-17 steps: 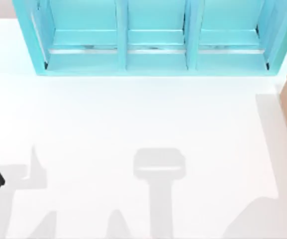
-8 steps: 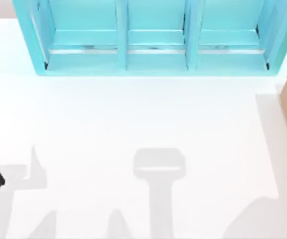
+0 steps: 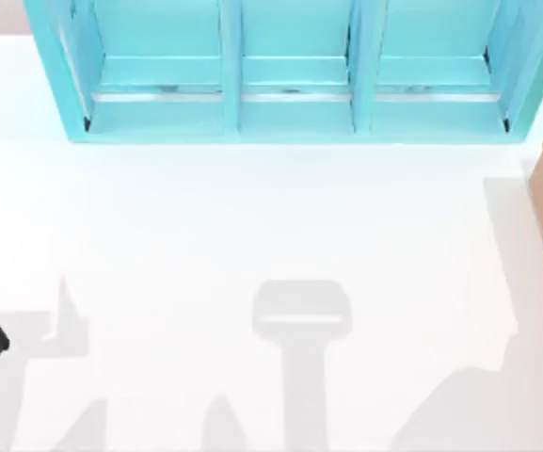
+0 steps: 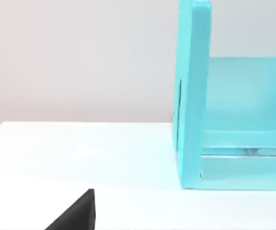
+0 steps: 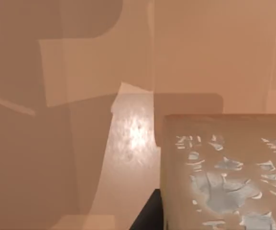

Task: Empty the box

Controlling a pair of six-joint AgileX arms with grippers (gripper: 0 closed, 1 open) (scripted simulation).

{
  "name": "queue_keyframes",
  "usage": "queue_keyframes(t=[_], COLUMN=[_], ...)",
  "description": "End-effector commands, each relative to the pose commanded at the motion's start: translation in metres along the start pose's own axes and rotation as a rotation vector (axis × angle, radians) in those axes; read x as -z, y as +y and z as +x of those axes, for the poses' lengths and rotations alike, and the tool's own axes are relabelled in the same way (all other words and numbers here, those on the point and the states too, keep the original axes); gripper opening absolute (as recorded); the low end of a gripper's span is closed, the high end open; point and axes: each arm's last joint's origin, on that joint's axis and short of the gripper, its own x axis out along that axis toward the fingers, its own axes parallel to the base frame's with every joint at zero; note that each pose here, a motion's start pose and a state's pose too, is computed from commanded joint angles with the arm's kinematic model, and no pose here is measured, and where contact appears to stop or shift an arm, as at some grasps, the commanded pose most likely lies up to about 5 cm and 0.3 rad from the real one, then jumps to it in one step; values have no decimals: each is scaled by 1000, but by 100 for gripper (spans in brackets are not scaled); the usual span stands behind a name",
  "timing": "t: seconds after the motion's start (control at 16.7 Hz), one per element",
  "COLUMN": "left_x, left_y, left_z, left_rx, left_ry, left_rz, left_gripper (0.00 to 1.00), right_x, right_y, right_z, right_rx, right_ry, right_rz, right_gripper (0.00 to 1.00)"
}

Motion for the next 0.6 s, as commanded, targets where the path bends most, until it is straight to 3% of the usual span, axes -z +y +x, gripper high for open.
queue_keyframes(t=[0.42,0.6], left_x=[0,0], left_y=[0,0], left_z=[0,0], left_rx=[0,0], left_ry=[0,0], left_rz=[0,0], left_gripper=[100,100], right_x=[5,7], right_y=[1,2], right_z=[-88,-101], right_rx=[-8,-2], right_ry=[20,6], right_rz=[4,6], right_gripper=[0,0])
